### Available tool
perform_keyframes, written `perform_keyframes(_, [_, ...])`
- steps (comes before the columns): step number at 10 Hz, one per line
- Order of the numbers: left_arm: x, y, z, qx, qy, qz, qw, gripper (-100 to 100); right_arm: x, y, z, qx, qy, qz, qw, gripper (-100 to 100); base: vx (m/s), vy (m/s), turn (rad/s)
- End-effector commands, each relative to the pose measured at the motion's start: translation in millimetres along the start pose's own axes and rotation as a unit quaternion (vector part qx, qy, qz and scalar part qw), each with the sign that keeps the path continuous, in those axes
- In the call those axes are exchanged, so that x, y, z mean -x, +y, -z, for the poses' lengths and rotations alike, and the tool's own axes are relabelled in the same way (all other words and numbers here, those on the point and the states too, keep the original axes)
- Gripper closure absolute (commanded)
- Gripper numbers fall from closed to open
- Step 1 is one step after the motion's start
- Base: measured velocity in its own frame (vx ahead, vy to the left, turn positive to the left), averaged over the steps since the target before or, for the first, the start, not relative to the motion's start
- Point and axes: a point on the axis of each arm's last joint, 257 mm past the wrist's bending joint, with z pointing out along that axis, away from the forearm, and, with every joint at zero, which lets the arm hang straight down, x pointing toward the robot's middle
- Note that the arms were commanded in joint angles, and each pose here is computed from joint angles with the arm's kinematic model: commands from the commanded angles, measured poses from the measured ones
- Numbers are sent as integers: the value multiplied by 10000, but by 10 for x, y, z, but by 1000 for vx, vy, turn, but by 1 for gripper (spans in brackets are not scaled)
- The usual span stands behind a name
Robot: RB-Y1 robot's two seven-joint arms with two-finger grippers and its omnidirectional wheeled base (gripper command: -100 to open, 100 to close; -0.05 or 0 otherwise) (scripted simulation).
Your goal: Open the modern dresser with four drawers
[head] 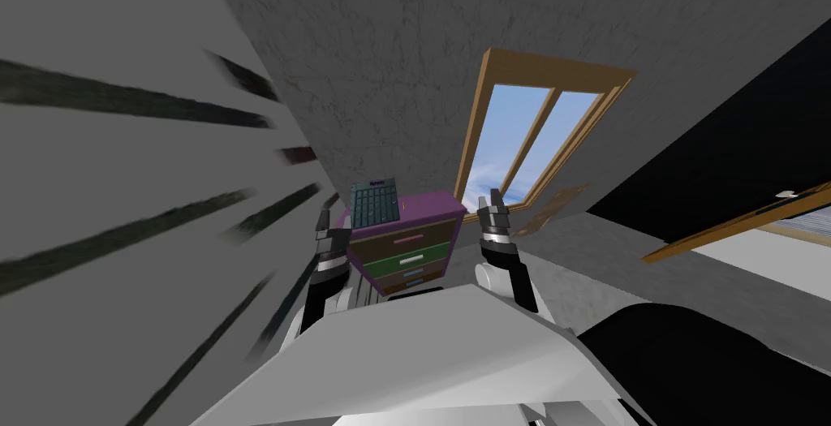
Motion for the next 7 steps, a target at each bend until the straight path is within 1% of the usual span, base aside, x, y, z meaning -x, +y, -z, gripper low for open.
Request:
perform_keyframes(1, [0,0,0,0,0,0,10000,0,0,0,0,0,0,0,10000,0,0,0,0])
perform_keyframes(7, [0,-2,0,-2,0,0,10000,0,0,2,0,2,0,0,10000,0,0,0,0])
